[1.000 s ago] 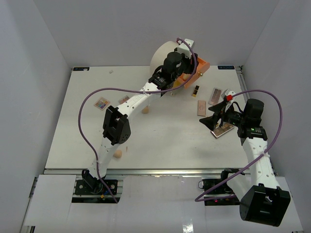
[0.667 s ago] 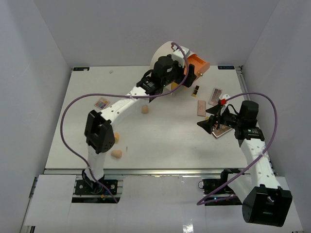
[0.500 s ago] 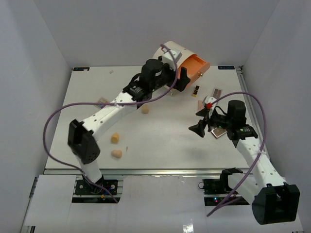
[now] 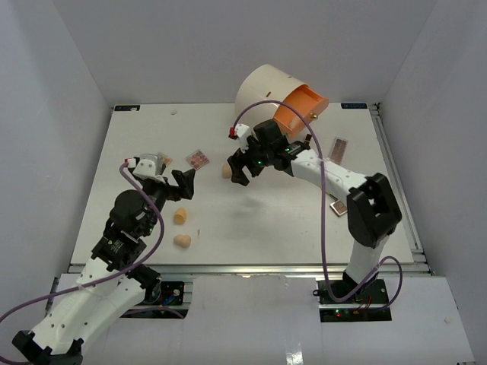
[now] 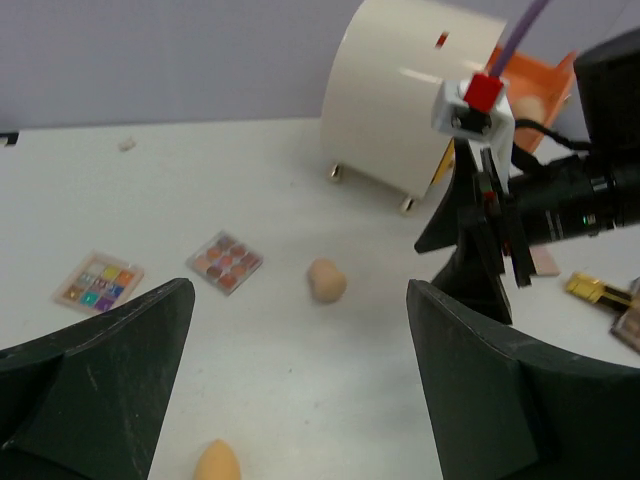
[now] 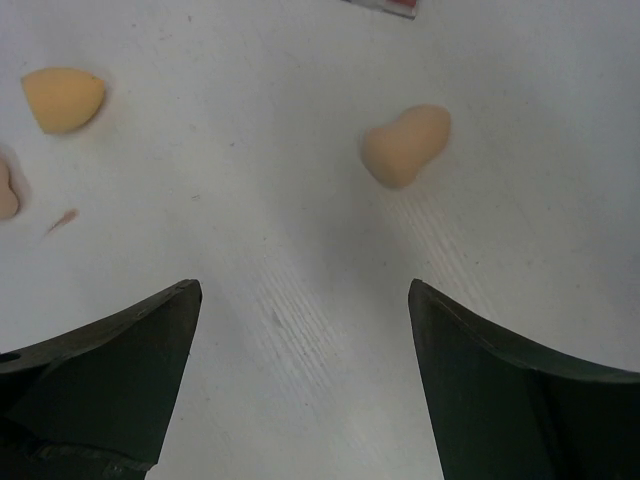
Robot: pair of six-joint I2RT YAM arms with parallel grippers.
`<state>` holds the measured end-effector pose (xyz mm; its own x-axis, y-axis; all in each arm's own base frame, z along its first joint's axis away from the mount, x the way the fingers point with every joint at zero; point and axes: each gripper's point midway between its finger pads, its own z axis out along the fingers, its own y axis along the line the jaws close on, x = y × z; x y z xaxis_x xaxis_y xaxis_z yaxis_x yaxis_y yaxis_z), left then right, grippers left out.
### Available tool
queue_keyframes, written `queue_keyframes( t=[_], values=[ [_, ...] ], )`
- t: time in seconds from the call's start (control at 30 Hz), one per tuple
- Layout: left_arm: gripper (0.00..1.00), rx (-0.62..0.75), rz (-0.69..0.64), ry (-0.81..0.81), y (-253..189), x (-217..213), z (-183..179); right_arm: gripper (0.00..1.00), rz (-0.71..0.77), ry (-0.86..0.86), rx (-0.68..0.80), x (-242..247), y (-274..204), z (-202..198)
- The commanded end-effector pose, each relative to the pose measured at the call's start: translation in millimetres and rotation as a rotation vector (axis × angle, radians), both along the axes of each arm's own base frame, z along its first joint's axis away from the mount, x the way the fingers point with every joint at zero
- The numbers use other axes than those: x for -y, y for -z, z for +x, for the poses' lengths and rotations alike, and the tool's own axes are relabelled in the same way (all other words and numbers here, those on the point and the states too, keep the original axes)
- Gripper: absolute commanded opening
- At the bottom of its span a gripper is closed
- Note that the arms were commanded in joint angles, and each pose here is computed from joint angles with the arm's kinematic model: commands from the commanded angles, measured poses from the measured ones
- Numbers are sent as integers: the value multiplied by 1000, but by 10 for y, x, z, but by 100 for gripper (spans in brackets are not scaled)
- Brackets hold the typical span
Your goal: Organize the makeup
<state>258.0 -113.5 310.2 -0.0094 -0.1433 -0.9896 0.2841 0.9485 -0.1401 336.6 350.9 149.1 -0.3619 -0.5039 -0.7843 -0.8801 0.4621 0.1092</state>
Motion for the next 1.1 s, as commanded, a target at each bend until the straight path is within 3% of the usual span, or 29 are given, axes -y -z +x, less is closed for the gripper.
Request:
queue_keyframes(
  t=[0.0,0.17,0.5,0.83,0.93,1.07],
  values=[
    [98,-32,34,-83,200,-194,-25,90,22,175,-144,-259,210,250],
    [98,-48,45,-76,238,-175,-5,79,43,239,-162,-442,357,510],
    [98,-69,62,-17,292,-65,18,76,73,281,-164,-594,538,727],
    [98,-67,60,-15,289,-66,13,65,27,352,-202,-606,848,845],
    [98,-63,59,-13,278,-69,11,56,8,356,-201,-560,908,821],
    [98,-66,61,-15,286,-73,15,35,25,326,-181,-564,802,801]
  ],
)
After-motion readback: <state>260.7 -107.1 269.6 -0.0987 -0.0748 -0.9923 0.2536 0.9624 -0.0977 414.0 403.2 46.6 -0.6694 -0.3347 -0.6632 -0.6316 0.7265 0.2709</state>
